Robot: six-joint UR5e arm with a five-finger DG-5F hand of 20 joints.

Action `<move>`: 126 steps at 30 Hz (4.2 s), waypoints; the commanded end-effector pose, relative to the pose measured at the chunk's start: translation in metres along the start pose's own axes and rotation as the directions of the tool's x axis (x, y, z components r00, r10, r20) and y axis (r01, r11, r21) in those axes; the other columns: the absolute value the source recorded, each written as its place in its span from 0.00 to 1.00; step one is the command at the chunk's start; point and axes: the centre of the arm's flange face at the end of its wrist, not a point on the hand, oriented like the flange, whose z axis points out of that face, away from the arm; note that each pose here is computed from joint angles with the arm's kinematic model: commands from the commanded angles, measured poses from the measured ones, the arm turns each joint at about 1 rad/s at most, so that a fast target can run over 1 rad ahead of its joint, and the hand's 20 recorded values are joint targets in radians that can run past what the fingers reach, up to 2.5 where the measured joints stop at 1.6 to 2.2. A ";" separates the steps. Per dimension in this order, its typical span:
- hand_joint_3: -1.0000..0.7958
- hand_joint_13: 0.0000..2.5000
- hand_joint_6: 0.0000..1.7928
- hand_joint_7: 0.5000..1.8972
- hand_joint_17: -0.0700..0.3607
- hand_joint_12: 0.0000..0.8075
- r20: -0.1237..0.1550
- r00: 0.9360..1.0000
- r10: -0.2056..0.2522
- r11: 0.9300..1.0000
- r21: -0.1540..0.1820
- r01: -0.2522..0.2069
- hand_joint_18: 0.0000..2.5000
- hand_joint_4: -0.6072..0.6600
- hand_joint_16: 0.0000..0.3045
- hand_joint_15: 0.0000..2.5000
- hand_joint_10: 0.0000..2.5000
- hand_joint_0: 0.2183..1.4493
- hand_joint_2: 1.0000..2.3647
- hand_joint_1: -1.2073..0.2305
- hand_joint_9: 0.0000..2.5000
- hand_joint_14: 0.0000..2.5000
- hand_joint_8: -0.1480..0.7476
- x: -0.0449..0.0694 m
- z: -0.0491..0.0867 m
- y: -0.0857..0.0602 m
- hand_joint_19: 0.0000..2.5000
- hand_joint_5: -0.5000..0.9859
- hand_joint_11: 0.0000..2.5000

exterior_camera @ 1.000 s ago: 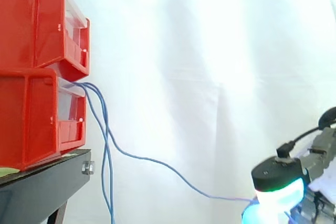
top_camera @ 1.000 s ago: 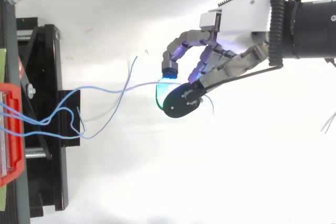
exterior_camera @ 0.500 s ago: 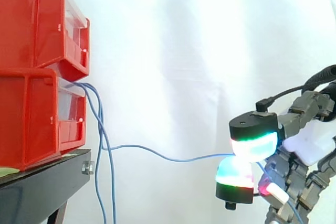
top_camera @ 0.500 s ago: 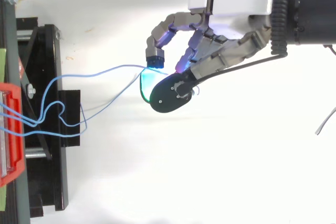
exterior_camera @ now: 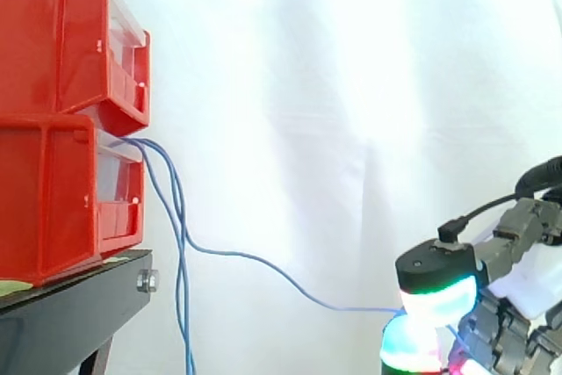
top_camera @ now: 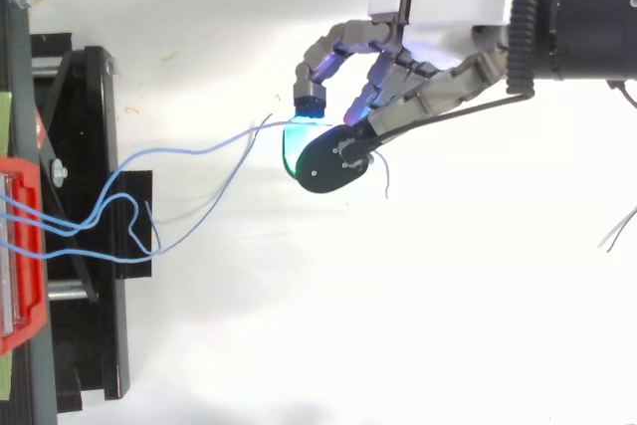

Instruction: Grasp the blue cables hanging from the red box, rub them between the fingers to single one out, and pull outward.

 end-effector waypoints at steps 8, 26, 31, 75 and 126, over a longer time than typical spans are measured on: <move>0.28 0.30 0.48 0.30 0.39 0.44 0.005 1.000 0.010 0.999 -0.034 -0.010 0.22 0.50 0.14 0.21 0.01 0.32 0.00 0.34 0.43 0.01 0.46 -0.015 0.007 -0.005 0.23 0.25 0.27; 0.28 0.31 0.48 0.29 0.39 0.44 0.049 0.990 -0.129 0.988 -0.082 0.133 0.22 0.50 0.14 0.21 0.01 0.31 0.00 0.34 0.43 0.01 0.46 -0.026 -0.007 0.032 0.24 0.25 0.27; 0.28 0.31 0.48 0.29 0.39 0.44 0.171 0.952 -0.255 0.955 -0.110 0.275 0.22 0.50 0.14 0.21 0.01 0.31 0.00 0.34 0.43 0.01 0.46 -0.031 -0.025 0.069 0.24 0.25 0.28; 0.28 0.33 0.46 0.27 0.44 0.47 0.259 0.884 -0.388 0.874 -0.201 0.442 0.23 0.49 0.17 0.23 0.01 0.24 0.00 0.61 0.44 0.01 0.49 -0.027 -0.019 0.093 0.26 0.26 0.26; 0.46 0.34 0.48 0.22 0.46 0.49 0.216 0.923 -0.320 0.916 -0.180 0.360 0.27 0.57 0.19 0.25 0.01 0.32 0.01 0.28 0.40 0.01 0.49 -0.018 -0.023 0.087 0.26 0.23 0.29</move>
